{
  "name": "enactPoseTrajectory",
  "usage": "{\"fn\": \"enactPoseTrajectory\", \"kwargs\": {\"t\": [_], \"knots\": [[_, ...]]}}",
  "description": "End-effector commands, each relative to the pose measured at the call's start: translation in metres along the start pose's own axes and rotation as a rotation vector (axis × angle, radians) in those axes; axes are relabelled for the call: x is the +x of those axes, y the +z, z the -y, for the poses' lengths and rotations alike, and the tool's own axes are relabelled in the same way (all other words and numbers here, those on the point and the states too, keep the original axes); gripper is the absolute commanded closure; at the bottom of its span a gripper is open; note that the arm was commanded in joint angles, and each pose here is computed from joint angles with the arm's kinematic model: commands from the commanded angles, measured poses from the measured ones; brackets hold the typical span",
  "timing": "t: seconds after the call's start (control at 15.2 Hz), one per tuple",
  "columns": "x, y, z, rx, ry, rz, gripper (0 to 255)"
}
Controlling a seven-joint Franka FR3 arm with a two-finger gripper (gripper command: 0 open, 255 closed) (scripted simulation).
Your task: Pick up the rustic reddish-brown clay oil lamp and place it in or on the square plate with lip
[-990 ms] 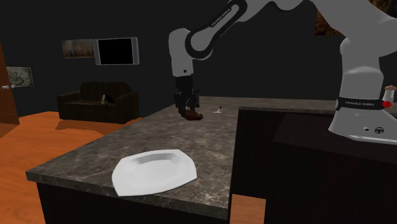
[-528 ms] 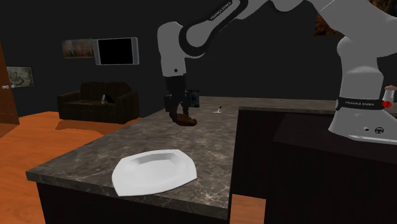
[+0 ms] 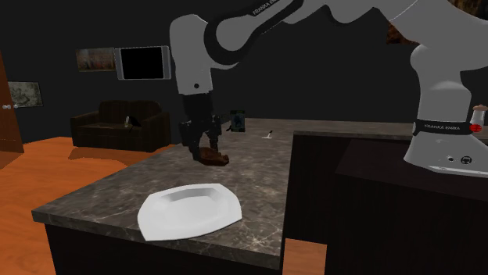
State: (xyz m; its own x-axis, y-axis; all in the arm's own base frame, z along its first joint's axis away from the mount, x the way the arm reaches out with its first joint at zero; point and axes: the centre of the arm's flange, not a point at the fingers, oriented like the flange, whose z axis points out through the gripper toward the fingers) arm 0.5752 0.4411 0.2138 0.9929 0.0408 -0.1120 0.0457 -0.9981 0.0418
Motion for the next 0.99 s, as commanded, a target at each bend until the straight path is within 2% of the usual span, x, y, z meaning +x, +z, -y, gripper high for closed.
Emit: {"fn": "enactPoseTrajectory", "kwargs": {"t": [0.0, 0.4, 0.92], "knots": [[-0.008, -0.003, 0.025, 0.0, 0.001, 0.0, 255], [-0.023, -0.006, 0.102, 0.0, 0.001, 0.0, 255], [-0.02, 0.031, 0.107, 0.0, 0.001, 0.0, 255]]}}
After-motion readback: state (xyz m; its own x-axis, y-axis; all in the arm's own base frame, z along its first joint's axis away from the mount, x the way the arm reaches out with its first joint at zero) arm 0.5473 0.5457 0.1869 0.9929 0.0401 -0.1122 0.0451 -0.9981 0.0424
